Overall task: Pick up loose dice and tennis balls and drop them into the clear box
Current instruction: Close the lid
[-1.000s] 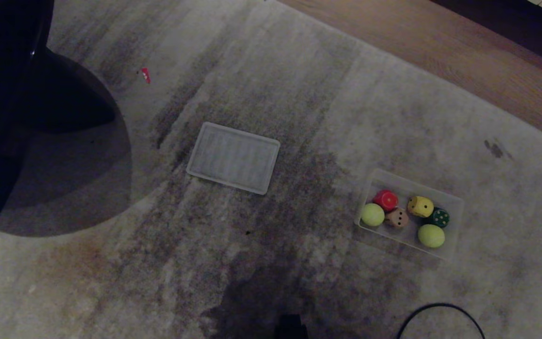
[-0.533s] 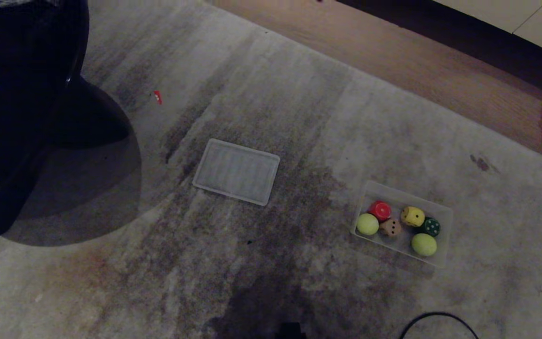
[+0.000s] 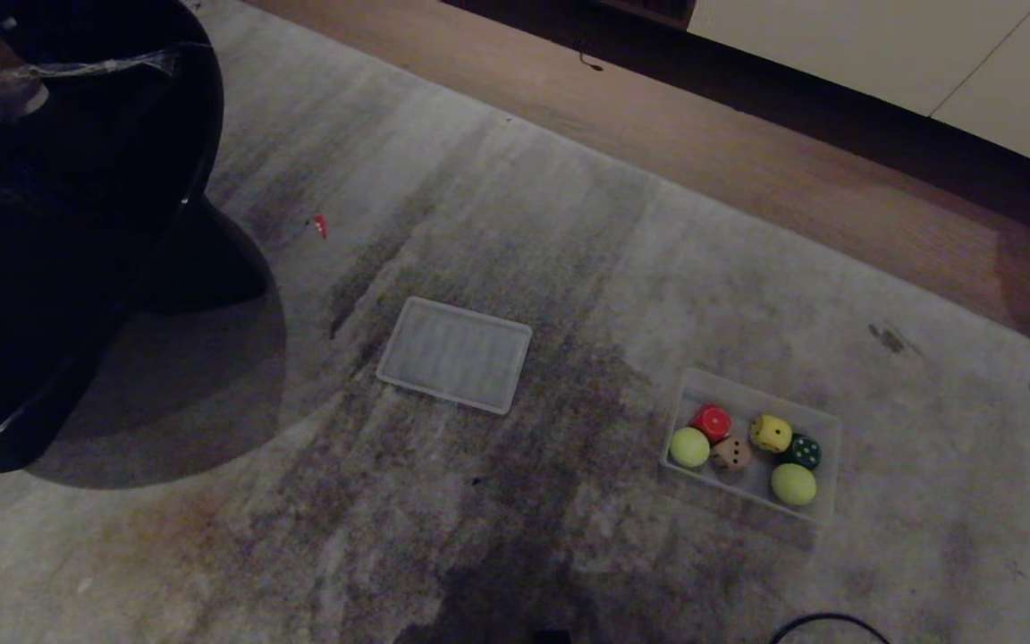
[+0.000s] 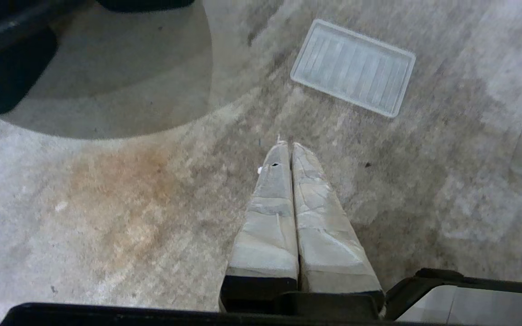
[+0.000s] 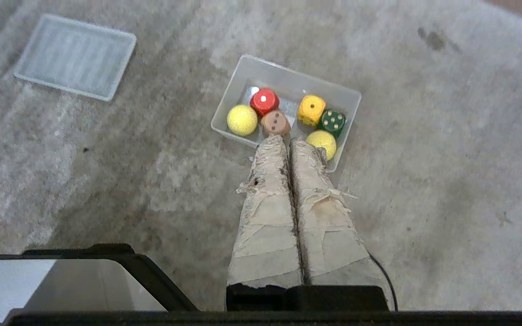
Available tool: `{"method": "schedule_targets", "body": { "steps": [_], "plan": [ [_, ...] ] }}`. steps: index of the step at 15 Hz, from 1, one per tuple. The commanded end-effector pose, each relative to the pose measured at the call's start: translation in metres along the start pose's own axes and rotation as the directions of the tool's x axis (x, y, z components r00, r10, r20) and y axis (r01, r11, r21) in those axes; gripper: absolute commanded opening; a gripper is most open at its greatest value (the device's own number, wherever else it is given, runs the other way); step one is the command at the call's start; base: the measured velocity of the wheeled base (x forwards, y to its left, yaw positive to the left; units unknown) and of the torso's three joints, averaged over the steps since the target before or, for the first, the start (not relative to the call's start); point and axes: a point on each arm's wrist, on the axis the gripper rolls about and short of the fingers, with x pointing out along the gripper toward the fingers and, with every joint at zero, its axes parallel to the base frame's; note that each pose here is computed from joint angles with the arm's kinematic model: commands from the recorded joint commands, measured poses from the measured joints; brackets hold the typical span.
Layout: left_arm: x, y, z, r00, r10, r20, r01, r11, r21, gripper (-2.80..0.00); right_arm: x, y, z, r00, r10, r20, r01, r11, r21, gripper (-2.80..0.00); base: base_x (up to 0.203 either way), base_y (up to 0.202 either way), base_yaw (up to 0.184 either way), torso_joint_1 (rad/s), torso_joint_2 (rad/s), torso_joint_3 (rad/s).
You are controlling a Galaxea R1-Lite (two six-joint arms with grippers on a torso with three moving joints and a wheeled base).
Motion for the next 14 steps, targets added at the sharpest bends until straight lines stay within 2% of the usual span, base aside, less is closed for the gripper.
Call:
{"method": "schedule_targets", "body": {
  "steps": [1, 14],
  "plan": [
    [0.0002, 0.0000, -0.0003, 1.000, 0.001, -0.003, -0.001, 1.000, 0.000, -2.80, 0.0010, 0.0000, -0.0029, 1.000, 0.002, -0.013, -0.002, 1.000, 0.000, -2.80, 0.000, 0.000, 0.000, -0.002, 0.00, 0.091],
    [0.0002, 0.0000, -0.0003, 1.000, 0.001, -0.003, -0.001, 1.000, 0.002, -2.80, 0.0010, 0.0000, -0.0027, 1.000, 0.000, -0.012, -0.001, 1.000, -0.001, -2.80, 0.000, 0.000, 0.000, 0.000, 0.00, 0.009]
  ]
}}
